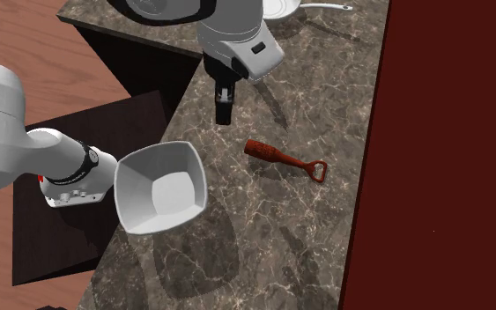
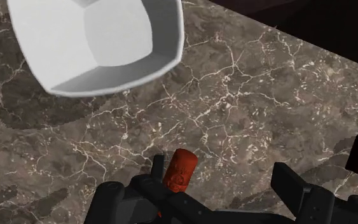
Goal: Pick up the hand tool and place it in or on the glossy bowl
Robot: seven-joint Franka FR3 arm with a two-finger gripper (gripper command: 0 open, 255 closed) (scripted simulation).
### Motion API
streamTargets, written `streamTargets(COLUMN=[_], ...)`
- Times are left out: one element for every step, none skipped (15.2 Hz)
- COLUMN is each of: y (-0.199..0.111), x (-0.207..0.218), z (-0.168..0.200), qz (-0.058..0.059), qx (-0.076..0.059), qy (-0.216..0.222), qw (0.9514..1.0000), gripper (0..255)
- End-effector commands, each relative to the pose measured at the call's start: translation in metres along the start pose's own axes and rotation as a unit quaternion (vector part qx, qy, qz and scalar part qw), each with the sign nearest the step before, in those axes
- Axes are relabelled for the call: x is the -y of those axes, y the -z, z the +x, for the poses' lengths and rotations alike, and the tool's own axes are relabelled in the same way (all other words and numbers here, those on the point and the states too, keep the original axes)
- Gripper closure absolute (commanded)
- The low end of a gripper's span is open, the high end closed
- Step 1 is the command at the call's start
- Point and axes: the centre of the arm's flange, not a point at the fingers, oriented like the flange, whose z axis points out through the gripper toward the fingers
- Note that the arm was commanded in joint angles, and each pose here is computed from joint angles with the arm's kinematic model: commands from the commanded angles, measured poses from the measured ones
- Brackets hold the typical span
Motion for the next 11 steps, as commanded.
streamTargets(y=[-0.016, -0.024, -0.032, -0.04, -0.048, -0.056, -0.064, -0.072, -0.081, -0.089, -0.097], x=[-0.003, -0.004, -0.006, -0.007, -0.009, -0.011, -0.013, -0.015, -0.017, -0.019, -0.021], z=[0.023, 0.034, 0.045, 0.056, 0.067, 0.077, 0.088, 0.099, 0.109, 0.12, 0.131], qz=[-0.001, -0.001, -0.002, -0.002, -0.002, -0.003, -0.003, -0.003, -0.004, -0.004, -0.005], qx=[0.003, 0.004, 0.005, 0.007, 0.008, 0.01, 0.011, 0.013, 0.014, 0.015, 0.017], qy=[-0.011, -0.016, -0.022, -0.027, -0.032, -0.038, -0.043, -0.048, -0.054, -0.059, -0.064], qw=[0.9999, 0.9999, 0.9997, 0.9996, 0.9994, 0.9992, 0.999, 0.9987, 0.9984, 0.9981, 0.9978], gripper=[0, 0, 0, 0, 0, 0, 0, 0, 0, 0, 0])
